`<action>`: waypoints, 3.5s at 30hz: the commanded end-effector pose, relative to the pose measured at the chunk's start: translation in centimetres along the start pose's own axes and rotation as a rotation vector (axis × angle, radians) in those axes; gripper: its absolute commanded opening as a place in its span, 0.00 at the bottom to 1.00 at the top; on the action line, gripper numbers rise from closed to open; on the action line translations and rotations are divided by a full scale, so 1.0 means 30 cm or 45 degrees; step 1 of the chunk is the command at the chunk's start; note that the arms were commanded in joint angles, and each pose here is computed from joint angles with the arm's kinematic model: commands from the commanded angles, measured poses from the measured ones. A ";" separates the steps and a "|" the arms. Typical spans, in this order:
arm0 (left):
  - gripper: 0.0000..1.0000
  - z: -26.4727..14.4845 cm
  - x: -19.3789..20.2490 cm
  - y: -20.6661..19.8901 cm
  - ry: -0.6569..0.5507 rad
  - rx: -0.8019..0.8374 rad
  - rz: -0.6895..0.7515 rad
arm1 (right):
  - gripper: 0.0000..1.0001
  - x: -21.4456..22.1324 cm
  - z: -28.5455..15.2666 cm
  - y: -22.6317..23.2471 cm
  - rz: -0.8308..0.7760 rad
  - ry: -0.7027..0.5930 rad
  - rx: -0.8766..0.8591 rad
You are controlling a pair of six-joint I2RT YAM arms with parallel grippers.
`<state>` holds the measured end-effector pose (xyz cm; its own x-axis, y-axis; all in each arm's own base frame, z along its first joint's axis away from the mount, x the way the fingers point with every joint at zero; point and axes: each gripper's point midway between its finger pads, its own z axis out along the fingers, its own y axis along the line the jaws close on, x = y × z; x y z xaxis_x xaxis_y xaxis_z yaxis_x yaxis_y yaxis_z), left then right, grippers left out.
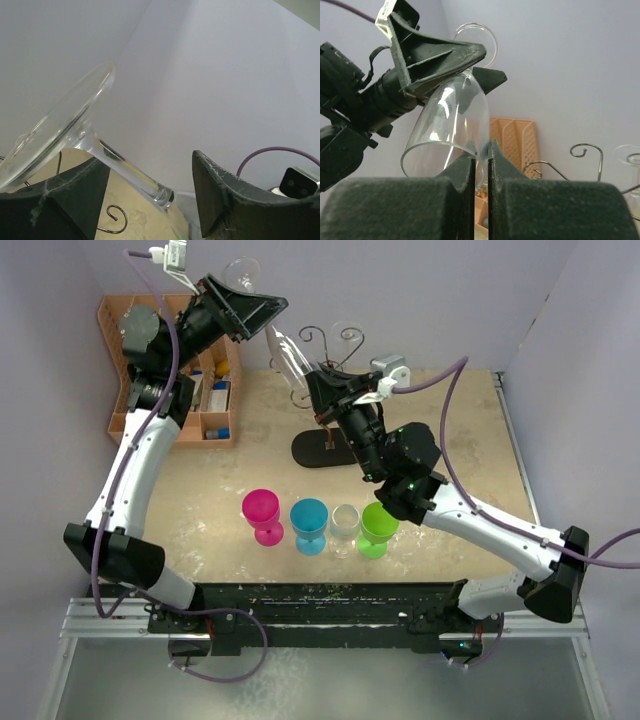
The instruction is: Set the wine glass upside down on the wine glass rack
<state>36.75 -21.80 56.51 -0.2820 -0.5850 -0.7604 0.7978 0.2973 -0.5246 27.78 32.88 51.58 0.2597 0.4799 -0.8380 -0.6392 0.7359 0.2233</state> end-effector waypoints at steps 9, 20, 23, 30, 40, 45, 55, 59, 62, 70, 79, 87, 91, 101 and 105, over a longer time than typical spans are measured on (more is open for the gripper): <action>0.00 0.049 -0.059 -0.142 0.013 0.247 0.032 | 0.00 0.019 0.039 0.093 -0.053 -0.117 -0.102; 0.00 0.023 -0.021 -0.239 0.103 0.356 0.197 | 0.48 0.074 0.075 0.152 -0.038 -0.079 -0.190; 0.00 0.031 0.006 -0.240 0.136 0.355 0.247 | 0.66 0.054 0.087 0.149 -0.015 -0.103 -0.167; 0.00 0.028 0.022 -0.233 0.146 0.318 0.272 | 0.18 -0.037 0.051 0.061 0.012 -0.244 -0.015; 0.00 0.019 0.030 -0.196 0.160 0.244 0.360 | 0.57 -0.149 -0.058 -0.027 -0.023 -0.383 0.075; 0.00 0.004 0.060 -0.189 0.214 0.281 0.506 | 0.87 -0.135 -0.058 0.009 -0.081 -0.308 -0.013; 0.00 -0.049 0.153 -0.157 0.349 0.383 0.759 | 1.00 -0.304 -0.091 0.042 -0.125 -0.217 -0.206; 0.00 -0.073 0.184 -0.190 0.387 0.499 0.787 | 0.98 -0.323 -0.078 0.039 -0.069 -0.198 -0.245; 0.00 -0.065 0.156 -0.144 0.374 0.381 0.795 | 0.98 -0.322 -0.068 -0.003 -0.008 -0.185 -0.221; 0.00 -0.113 -0.010 0.103 0.308 -0.119 1.129 | 0.91 -0.278 -0.085 -0.030 0.002 -0.110 -0.196; 0.00 -0.139 -0.093 0.408 0.192 -0.131 1.168 | 0.98 -0.271 -0.154 -0.083 -0.051 0.009 -0.123; 0.00 -0.063 0.008 0.532 0.180 0.239 1.064 | 1.00 -0.228 -0.196 -0.105 -0.066 0.116 -0.097; 0.00 -0.004 0.084 0.607 0.246 0.315 1.061 | 1.00 -0.218 -0.201 -0.150 -0.097 0.137 -0.010; 0.00 0.027 0.208 0.739 0.310 0.475 1.044 | 1.00 -0.188 -0.191 -0.183 -0.119 0.150 0.059; 0.00 0.034 0.266 0.778 0.357 0.536 1.019 | 1.00 -0.179 -0.186 -0.168 -0.139 0.145 0.018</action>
<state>54.62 -19.56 37.75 0.2680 -0.1105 -0.9571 0.9311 0.2849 0.2278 25.86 24.38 50.37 0.1835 0.3100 -0.9329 -0.5956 0.7901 0.1453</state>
